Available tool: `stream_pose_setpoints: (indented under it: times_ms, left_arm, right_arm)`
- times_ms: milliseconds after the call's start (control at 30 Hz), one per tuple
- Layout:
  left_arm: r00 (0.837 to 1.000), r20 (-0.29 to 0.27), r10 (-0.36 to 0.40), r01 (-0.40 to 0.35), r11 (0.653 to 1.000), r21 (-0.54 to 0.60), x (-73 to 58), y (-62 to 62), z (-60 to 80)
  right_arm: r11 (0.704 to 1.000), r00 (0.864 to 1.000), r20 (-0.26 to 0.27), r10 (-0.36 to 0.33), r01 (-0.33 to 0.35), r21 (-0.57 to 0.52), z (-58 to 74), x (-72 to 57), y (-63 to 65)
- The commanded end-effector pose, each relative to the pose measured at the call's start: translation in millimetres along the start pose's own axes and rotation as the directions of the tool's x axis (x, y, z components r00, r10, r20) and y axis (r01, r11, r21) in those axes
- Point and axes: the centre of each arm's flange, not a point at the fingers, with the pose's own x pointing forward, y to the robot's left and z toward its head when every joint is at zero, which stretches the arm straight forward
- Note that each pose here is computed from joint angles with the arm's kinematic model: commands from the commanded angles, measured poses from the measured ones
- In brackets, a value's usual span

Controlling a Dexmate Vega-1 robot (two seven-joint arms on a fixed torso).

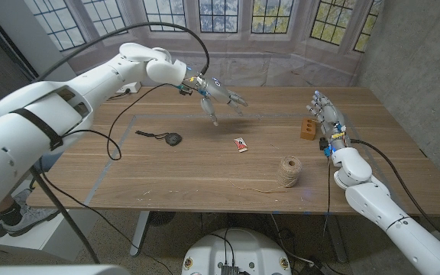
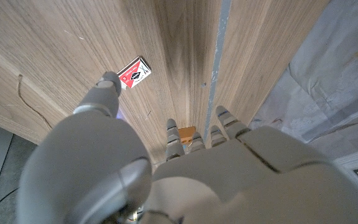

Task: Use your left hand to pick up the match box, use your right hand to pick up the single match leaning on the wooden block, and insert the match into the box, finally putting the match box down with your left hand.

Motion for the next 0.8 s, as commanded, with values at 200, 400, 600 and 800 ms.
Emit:
stream_pose_setpoints:
  times_ms: [200,400,600,800]
  left_arm:
    - [0.999,-0.021,0.047,-0.047,0.999,0.003,9.8,-13.6,2.9]
    - [0.999,-0.028,0.029,-0.029,0.999,-0.027,16.6,-18.7,2.9]
    - [0.999,-0.024,0.024,-0.024,0.999,-0.027,24.5,-21.4,3.3]
    - [1.000,-0.015,0.014,-0.015,0.999,-0.030,33.8,-23.8,2.3]
  right_arm:
    - [1.000,1.000,-0.011,0.009,-0.009,-0.001,-3.7,-1.8,-4.5]
    - [1.000,1.000,-0.017,0.015,-0.015,-0.001,-4.6,-0.6,-6.6]
    - [1.000,0.999,-0.025,0.023,-0.023,0.001,-6.6,1.4,-7.5]
    - [1.000,0.999,-0.025,0.026,-0.026,0.005,-8.1,2.9,-8.4]
